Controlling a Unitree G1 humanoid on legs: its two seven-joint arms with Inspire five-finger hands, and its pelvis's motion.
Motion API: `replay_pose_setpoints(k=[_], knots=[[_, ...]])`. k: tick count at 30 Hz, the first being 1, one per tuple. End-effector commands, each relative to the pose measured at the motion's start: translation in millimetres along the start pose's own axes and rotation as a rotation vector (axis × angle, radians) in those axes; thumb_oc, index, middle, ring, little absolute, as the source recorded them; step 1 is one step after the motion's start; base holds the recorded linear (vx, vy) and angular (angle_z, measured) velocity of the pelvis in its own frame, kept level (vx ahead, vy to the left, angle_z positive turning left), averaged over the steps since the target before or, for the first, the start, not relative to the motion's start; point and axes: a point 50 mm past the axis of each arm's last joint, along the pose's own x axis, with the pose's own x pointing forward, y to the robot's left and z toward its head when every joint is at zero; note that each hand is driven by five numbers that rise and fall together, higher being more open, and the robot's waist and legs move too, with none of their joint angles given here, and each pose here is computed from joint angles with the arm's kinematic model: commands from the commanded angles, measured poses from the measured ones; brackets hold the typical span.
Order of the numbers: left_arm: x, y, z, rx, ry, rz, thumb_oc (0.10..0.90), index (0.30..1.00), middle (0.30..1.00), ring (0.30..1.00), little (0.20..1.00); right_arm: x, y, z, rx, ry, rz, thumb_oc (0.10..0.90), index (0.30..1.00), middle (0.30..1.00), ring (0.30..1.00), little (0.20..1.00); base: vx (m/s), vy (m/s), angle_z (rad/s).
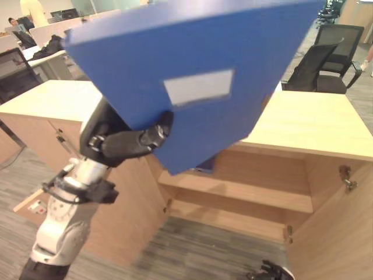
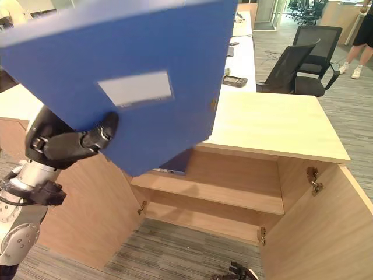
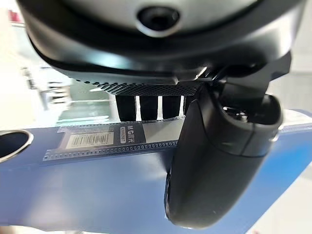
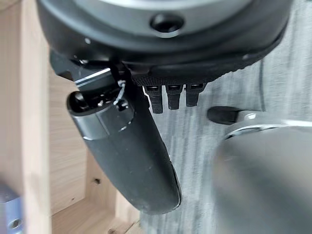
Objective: Put the empty folder in the office cabinet
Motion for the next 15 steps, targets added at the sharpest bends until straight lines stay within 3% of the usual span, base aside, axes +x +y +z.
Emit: replay_pose_setpoints(k=[1, 8, 15], knots=[[21, 0, 43, 0.030, -0.169, -0.112, 0.400, 0.300, 0.300, 0.300, 0.300, 10, 4, 73, 0.029, -0.261, 0.028, 0.800, 0.900, 0.900, 0.900, 0.900, 0.00, 0.000, 0.00], [22, 6, 33, 0.074, 0.022, -0.217, 0.400, 0.300, 0.300, 0.300, 0.300, 3, 1, 106, 0.031, -0.392, 0.055, 0.800, 0.900, 0.900, 0.900, 0.900, 0.00, 0.000, 0.00], [10, 25, 12, 0.119, 0.139, -0.149, 0.400, 0.300, 0.300, 0.300, 0.300, -19, -1, 152, 0.024, -0.615, 0.104, 0.800, 0.900, 0.900, 0.900, 0.900, 0.00, 0.004, -0.02]])
